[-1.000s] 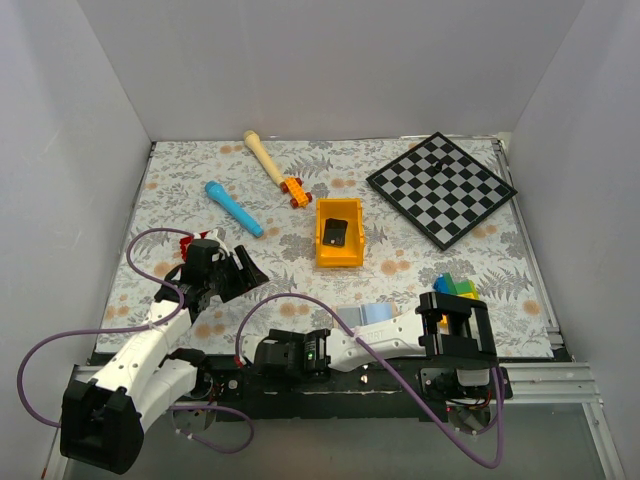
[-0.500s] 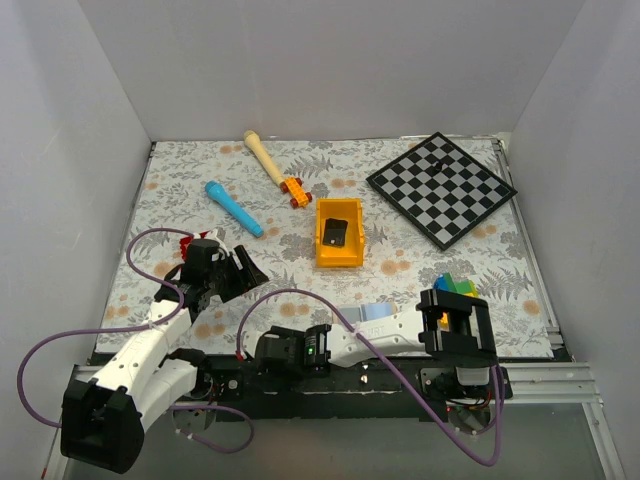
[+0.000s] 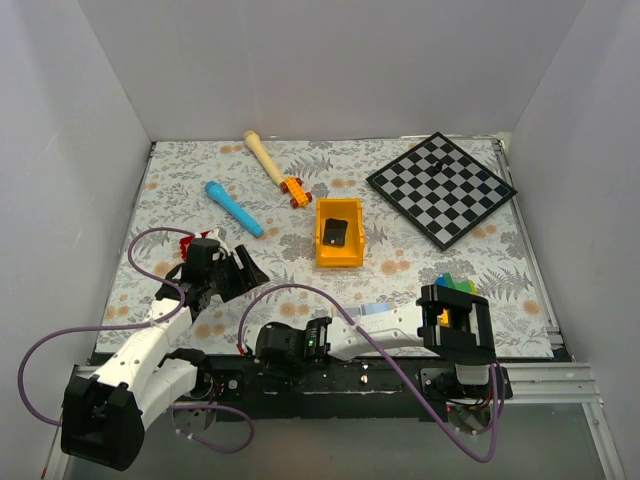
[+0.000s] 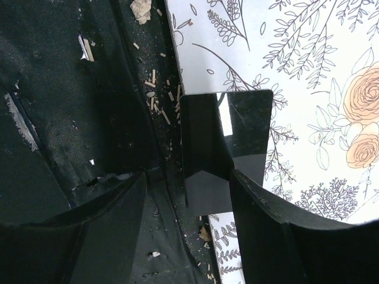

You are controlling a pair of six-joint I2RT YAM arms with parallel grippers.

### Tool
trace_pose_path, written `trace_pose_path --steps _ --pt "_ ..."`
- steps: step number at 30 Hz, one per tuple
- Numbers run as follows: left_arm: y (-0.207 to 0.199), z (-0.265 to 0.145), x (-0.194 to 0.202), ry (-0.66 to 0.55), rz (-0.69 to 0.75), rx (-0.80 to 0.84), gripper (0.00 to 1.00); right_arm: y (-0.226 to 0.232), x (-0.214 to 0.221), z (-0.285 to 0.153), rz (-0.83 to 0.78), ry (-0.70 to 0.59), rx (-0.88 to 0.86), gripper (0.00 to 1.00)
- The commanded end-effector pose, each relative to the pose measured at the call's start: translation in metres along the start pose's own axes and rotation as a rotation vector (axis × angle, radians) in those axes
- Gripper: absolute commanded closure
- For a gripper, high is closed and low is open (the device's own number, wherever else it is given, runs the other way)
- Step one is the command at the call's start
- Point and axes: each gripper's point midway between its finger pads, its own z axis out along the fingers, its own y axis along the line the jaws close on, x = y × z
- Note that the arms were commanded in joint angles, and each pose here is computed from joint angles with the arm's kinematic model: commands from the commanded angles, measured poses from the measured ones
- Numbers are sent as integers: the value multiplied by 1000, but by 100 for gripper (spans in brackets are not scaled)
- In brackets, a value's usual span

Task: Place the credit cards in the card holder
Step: Pick up the credit card from the center of the board.

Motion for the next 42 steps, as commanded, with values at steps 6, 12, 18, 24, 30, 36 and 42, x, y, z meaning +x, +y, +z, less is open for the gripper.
trace_pose_path --steps 6,12,18,24,30,36,42 --pt "-6 0 -7 -20 15 27 35 -46 29 48 59 51 156 36" --pt "-6 1 -7 -19 16 27 35 -58 35 50 101 58 141 36" --pt "-5 1 -6 -15 16 27 35 -61 36 50 128 57 105 36" --pt "-5 1 -6 -15 13 30 35 -54 40 55 134 83 72 38" --pt "-4 1 -6 -18 10 27 35 -54 47 52 138 93 82 40" --pt "-6 1 -6 -16 11 35 35 -41 57 51 99 109 88 30" --pt "-6 1 -5 -17 9 39 35 -29 62 50 92 125 96 25"
